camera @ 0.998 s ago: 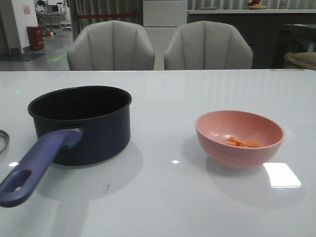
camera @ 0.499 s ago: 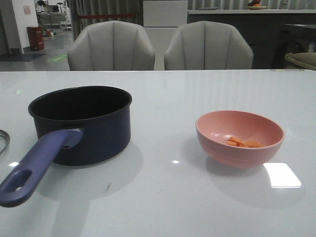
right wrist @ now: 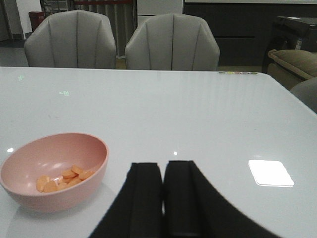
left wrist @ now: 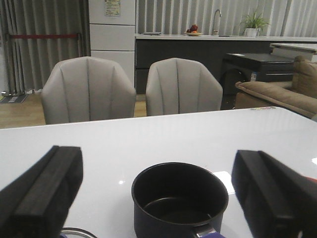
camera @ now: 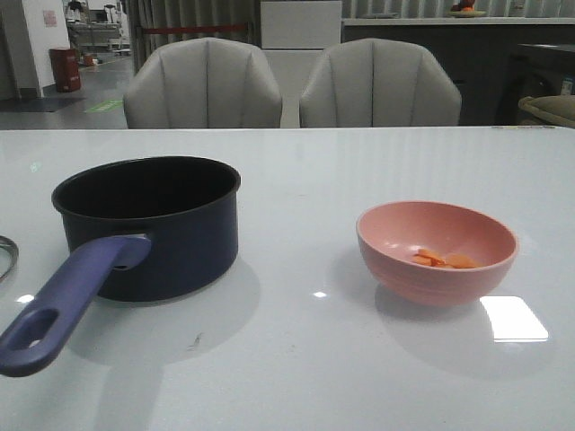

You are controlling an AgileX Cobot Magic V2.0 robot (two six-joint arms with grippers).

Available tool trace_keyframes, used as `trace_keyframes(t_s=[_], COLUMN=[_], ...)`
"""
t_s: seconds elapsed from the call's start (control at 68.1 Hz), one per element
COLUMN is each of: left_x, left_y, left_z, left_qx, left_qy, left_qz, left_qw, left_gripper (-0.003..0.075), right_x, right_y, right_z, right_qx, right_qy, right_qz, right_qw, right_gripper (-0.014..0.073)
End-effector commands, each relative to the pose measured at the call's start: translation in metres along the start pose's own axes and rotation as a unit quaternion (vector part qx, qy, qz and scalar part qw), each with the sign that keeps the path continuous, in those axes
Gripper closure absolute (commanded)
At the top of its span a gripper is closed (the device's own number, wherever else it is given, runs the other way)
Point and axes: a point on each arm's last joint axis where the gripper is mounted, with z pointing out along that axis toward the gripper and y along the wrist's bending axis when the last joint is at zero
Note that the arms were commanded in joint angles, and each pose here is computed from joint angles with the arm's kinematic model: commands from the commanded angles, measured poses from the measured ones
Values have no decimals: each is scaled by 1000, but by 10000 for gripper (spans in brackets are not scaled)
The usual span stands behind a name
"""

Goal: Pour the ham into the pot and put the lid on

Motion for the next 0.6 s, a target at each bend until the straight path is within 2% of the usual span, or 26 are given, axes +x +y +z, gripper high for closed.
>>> trace_keyframes(t_s=[0.0, 0.132, 0.587], left_x=[-11, -6, -6], left_y=[-1, -1, -1], left_z=[-3, -2, -2], left_qx=[8, 9, 9], left_qy=[-52, -32, -34], left_qz=[-2, -2, -2], left_qw=[999, 999, 999], left_gripper=[85, 85, 85], right_x=[-11, -11, -11], right_y=[1, 1, 1], right_z=[-2, -2, -2], right_qx=[-4, -4, -4], right_qy=[-57, -57, -57], right_qz=[-4, -4, -4], right_qw=[998, 998, 998], right_gripper=[433, 433, 433])
